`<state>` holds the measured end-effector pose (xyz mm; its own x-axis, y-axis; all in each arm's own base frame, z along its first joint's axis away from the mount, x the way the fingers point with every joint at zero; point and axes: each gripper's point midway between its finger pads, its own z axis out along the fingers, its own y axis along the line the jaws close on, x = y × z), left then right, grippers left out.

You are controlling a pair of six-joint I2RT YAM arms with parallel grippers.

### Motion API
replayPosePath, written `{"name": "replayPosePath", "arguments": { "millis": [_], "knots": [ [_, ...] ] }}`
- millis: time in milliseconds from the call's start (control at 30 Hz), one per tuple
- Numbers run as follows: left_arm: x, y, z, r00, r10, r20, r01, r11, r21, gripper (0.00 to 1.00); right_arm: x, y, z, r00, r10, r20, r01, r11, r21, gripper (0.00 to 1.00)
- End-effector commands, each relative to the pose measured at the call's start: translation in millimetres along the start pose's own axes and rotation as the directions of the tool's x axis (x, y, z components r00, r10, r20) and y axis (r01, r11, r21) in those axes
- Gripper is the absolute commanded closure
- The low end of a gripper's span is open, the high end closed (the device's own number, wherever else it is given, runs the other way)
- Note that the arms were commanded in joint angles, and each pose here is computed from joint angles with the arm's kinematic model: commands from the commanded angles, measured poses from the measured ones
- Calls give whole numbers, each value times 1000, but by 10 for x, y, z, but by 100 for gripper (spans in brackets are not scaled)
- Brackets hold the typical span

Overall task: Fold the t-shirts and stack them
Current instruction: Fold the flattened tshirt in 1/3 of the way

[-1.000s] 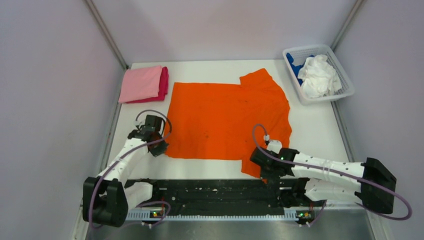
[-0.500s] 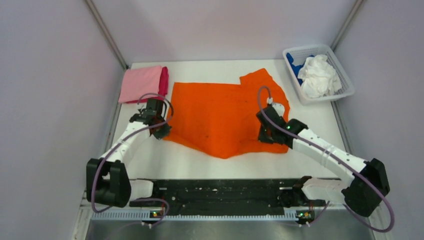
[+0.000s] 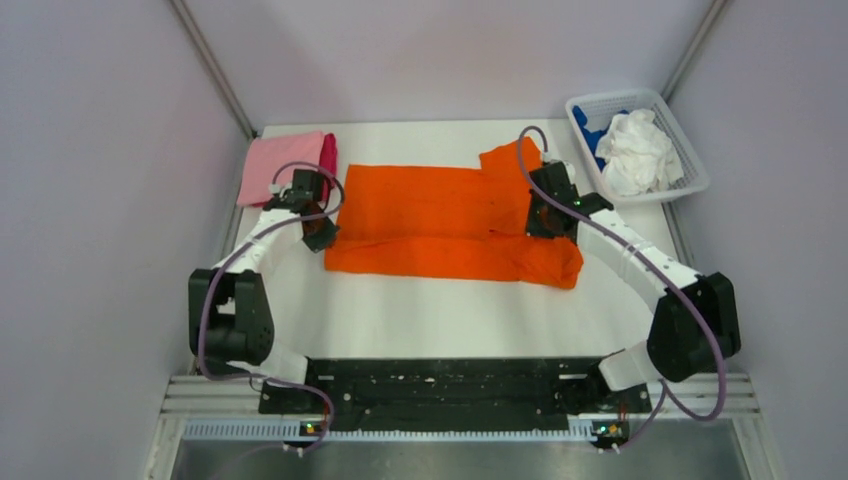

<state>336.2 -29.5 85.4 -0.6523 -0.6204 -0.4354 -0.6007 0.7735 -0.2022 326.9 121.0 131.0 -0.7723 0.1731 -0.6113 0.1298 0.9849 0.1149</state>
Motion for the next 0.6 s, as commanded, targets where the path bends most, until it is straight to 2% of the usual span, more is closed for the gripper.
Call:
{"name": "replayPosePath", "arguments": {
  "millis": [0,100,200,233,267,300,333,400,433,467,567],
  "knots": [
    [-296,-246,49,998,3,64,-7,998,66,100,-444,79,126,995,-46,83,52,996,-70,100],
    [-294,-320,162,999,4,43,-7,997,74,100,-574,114,320,991,-98,96,108,989,-105,100],
    [-318,-268,277,999,-4,41,3,1000,22,100,-722,49,579,992,-88,93,96,992,-85,100],
    [-338,-258,307,999,-8,40,8,1000,8,95,-751,50,676,993,-83,80,90,992,-91,99],
    [-360,-252,334,999,-12,38,12,1000,-1,83,-791,68,755,994,-86,74,93,990,-101,88],
    [-377,-251,354,999,-13,34,14,1000,-9,75,-842,69,841,993,-86,74,93,991,-95,71],
    [-421,-260,358,999,-15,38,15,1000,-14,63,-907,69,908,993,-86,81,93,992,-85,58],
    [-531,-292,298,998,-21,51,22,1000,-16,40,-1050,57,1006,992,-80,96,85,995,-50,46],
    [-593,-321,237,998,-20,65,21,1000,-9,8,-1134,79,980,991,-76,114,82,995,-51,37],
    [-662,-365,161,996,-20,84,20,1000,9,2,-1220,114,915,989,-66,136,75,995,-65,24],
    [-750,-477,-69,993,-17,114,8,996,85,1,-1296,219,659,980,-3,197,31,989,-144,2]
  ]
}}
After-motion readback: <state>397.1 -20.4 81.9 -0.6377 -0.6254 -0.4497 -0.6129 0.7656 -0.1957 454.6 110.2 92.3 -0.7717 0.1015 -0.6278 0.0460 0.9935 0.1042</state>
